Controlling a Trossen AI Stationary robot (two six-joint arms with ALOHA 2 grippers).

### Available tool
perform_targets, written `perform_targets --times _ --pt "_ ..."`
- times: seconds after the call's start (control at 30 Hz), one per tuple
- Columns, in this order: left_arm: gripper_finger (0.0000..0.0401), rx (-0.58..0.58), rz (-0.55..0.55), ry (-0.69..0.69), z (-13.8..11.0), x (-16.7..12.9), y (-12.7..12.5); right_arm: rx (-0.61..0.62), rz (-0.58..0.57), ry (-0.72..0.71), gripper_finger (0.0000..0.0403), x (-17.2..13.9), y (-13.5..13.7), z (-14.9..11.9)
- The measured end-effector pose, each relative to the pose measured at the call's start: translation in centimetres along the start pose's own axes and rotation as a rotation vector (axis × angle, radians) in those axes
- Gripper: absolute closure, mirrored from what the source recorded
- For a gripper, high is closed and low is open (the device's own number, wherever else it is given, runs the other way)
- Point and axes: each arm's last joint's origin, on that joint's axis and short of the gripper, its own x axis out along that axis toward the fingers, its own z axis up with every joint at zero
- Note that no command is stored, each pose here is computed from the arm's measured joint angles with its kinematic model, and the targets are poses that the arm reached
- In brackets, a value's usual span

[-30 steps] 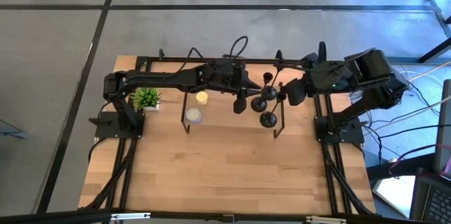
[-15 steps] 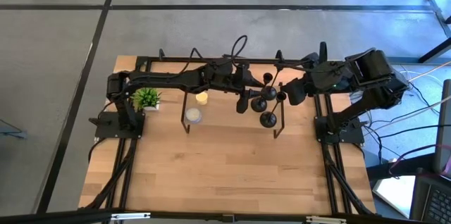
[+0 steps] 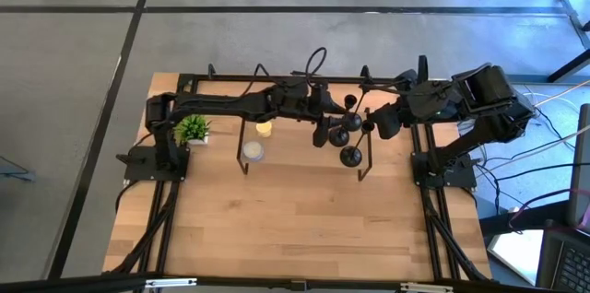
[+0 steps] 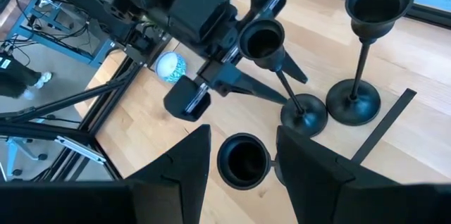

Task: Pick & Place candle stick holders
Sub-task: Put the black candle holder on the shelf

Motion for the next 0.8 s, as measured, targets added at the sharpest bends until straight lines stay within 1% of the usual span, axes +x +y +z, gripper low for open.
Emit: perform_targets --times 0.1,0.33,0.5,0.63,0.8 --pt "0.0292 -0.002 0.020 0.006 -0.39 0.31 0.16 -0.005 0.001 0.001 0.0236 -0.01 0.01 -0.02" --pt "0.0346 0.004 0.023 0.009 -0.43 0.27 0.34 -0.019 0.004 0.004 0.0236 -0.04 0.06 -0.11" --pt "0.0379 0.002 0.002 0.016 -0.48 0.21 0.57 -0.024 0.004 0.004 0.0236 -0.04 0.06 -0.11" --pt "0.0386 0.002 0.000 0.019 -0.50 0.19 0.60 -0.024 0.003 0.002 0.0236 -0.04 0.06 -0.10" --pt "0.0374 0.002 -0.001 0.027 -0.53 0.16 0.57 -0.024 0.001 -0.002 0.0236 -0.04 0.05 -0.09"
